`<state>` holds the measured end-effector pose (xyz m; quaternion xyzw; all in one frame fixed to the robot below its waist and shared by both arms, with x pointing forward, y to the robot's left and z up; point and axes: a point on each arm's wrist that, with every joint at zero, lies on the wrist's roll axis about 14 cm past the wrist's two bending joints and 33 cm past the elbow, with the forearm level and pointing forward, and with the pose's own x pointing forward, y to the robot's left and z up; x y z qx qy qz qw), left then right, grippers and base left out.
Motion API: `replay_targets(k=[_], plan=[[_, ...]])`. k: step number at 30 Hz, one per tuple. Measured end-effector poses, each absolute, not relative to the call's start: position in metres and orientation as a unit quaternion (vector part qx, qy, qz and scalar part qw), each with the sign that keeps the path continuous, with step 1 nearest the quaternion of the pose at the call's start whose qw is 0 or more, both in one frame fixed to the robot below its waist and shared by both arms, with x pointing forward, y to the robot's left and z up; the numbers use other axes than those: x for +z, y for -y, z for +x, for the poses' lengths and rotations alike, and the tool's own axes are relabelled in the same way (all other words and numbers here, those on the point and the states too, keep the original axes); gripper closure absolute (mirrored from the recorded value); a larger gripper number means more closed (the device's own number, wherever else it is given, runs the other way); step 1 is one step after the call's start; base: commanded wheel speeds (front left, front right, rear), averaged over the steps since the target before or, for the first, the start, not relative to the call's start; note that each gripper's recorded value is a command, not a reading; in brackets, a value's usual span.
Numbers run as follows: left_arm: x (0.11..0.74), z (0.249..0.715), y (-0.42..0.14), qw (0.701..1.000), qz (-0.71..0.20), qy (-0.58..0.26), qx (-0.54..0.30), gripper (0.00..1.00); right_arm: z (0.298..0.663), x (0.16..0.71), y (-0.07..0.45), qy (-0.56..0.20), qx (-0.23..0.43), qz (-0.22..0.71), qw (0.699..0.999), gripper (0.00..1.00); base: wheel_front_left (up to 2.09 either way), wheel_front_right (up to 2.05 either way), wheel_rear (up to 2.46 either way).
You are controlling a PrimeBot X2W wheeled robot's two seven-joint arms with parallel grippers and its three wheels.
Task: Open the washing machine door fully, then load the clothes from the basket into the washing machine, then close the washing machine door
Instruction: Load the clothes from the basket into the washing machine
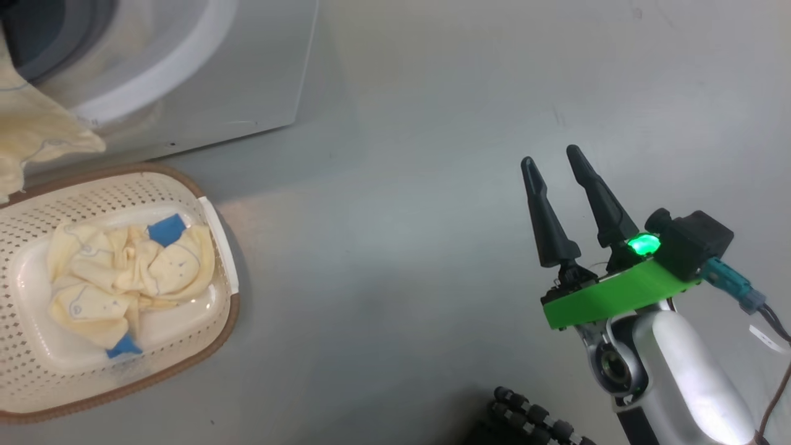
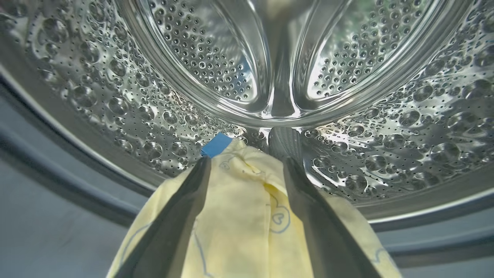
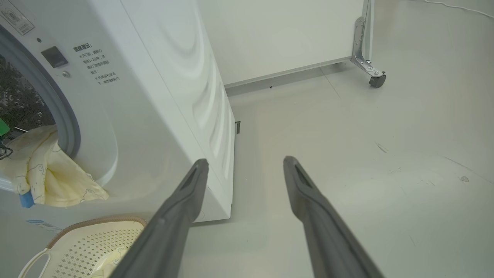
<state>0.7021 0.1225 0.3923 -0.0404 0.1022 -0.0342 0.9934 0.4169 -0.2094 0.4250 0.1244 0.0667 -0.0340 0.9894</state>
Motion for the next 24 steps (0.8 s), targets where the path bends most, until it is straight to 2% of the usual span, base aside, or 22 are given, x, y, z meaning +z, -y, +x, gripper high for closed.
replay_targets(k=[13, 24], plan=[[0.419, 0.608, -0.128, 0.996, -0.067, -0.056, -0.032, 0.0, 0.401, 0.445, 0.199, -0.044, -0.019, 0.111, 0.993, 0.0, 0.0, 0.0, 0.0], [0.438, 0.51, -0.127, 0.993, -0.097, -0.059, -0.043, 0.0, 0.383, 0.467, 0.195, -0.03, -0.008, 0.085, 0.996, 0.0, 0.0, 0.0, 0.0]])
